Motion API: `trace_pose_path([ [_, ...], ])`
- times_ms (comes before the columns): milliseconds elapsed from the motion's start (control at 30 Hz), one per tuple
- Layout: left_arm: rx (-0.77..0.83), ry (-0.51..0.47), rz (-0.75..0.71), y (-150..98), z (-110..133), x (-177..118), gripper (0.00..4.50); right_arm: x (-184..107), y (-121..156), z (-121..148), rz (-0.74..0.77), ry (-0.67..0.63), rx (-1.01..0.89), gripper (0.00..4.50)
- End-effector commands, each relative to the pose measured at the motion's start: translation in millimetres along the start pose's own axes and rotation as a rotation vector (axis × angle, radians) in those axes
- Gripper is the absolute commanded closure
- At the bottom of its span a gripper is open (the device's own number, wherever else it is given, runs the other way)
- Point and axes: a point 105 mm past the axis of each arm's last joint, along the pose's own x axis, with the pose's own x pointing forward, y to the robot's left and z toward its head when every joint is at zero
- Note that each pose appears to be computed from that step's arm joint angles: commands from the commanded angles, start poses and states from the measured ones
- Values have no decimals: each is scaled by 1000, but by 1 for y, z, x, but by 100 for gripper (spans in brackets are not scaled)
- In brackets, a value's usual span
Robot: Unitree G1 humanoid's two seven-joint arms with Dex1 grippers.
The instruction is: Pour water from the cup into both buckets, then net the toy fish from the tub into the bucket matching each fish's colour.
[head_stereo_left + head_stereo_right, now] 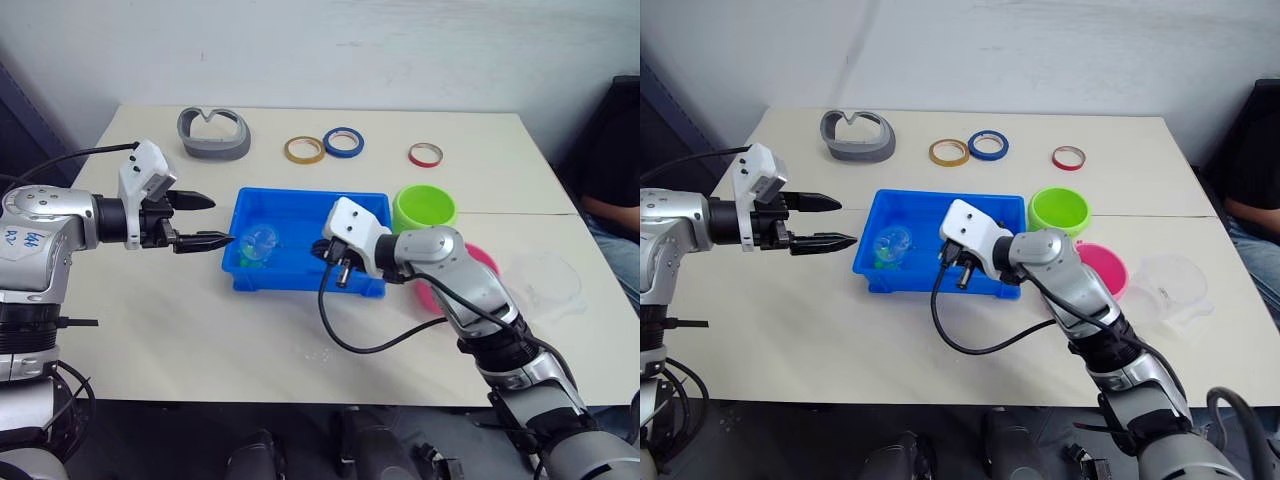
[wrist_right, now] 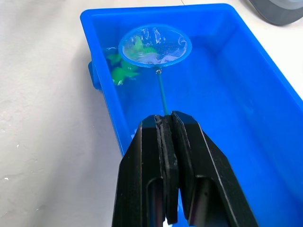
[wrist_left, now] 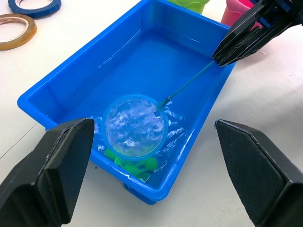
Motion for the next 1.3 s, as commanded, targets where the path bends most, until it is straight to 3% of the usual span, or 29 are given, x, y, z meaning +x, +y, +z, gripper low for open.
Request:
trace_pose_path([
  [33,41,-14,35,5,12,-12,4,-2,-8,1,-44,34,-137,450],
  [367,44,-7,45,5,11,-16,4,4,-21,-19,-103,130,-258,450],
  [533,44,-4,47,5,11,-17,4,6,-11,-24,-41,134,-291,450],
  [633,44,-4,51,5,11,-18,4,11,7,-18,56,94,-228,450],
  [800,42,0,52,5,11,-20,4,4,15,-14,128,79,-134,450],
  [1300,37,22,54,6,6,-26,4,-20,-9,-15,77,112,-76,450],
])
